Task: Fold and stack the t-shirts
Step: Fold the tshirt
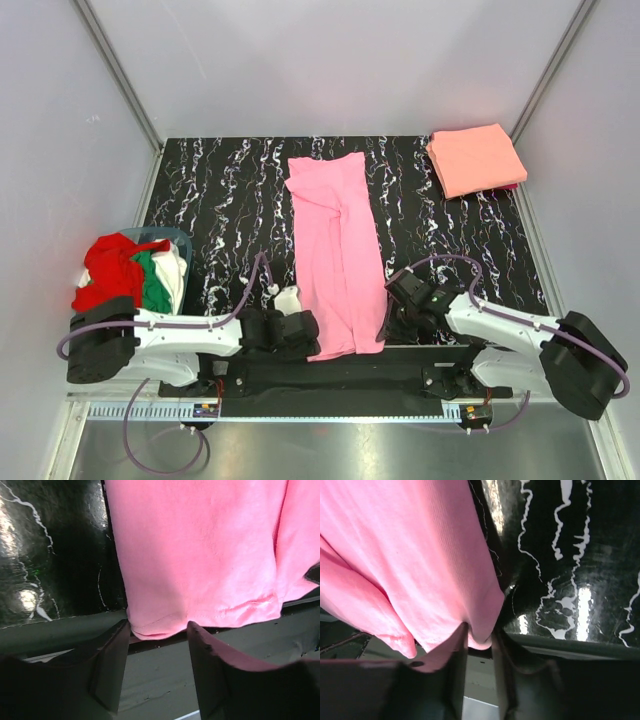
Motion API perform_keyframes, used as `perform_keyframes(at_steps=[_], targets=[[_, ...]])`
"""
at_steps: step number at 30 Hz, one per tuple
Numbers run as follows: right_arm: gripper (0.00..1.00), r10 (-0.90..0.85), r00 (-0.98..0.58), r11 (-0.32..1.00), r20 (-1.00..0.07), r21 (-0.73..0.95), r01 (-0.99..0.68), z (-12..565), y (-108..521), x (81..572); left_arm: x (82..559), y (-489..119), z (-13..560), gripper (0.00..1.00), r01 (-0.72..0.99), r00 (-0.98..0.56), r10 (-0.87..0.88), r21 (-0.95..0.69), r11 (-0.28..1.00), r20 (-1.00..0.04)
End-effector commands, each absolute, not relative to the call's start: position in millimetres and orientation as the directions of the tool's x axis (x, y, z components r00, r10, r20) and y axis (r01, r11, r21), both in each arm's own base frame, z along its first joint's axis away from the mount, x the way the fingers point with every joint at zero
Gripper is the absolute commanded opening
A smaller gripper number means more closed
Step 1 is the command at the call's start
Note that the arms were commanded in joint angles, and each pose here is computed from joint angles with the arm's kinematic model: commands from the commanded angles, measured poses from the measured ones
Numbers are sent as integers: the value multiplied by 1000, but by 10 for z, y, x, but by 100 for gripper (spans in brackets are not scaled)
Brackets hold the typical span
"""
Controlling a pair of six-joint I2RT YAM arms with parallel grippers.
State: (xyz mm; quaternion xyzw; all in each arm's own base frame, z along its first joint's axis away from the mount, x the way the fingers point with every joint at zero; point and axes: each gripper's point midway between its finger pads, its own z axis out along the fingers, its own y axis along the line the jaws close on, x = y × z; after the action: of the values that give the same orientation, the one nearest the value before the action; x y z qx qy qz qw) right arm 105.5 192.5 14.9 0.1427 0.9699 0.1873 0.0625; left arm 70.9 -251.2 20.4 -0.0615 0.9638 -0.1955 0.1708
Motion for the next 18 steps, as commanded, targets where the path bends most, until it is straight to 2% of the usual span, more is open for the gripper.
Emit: perform_keyframes(at_steps=[1,3,5,6,7,8,9,18], targets=[[29,302,-944,905,-137,353,238,93,1910,1193,750,-2701,251,51,-36,-928,-201,-462,886,-313],[24,298,-943,907,-149,352,231,96,1914,1220,799,-2731,302,39,-24,-920,-200,-458,888,-338],[13,294,-942,908,-162,355,222,110,1922,1248,852,-2722,332,30,-14,-908,-198,-447,894,-368],[10,292,-942,908,-165,358,218,123,1933,1259,869,-2731,364,18,-10,-905,-200,-451,893,-376],[2,289,-943,909,-166,358,215,127,1933,1260,884,-2720,378,9,-6,-901,-198,-447,895,-386],[0,287,-943,909,-167,358,214,135,1933,1261,899,-2716,399,2,-6,-897,-202,-449,894,-392],[0,286,-943,907,-168,366,210,165,1941,1257,899,-2720,426,0,-4,-897,-203,-451,892,-393],[0,272,-945,898,-182,401,181,541,2045,1011,731,-2639,824,0,-9,-896,-225,-491,871,-384]])
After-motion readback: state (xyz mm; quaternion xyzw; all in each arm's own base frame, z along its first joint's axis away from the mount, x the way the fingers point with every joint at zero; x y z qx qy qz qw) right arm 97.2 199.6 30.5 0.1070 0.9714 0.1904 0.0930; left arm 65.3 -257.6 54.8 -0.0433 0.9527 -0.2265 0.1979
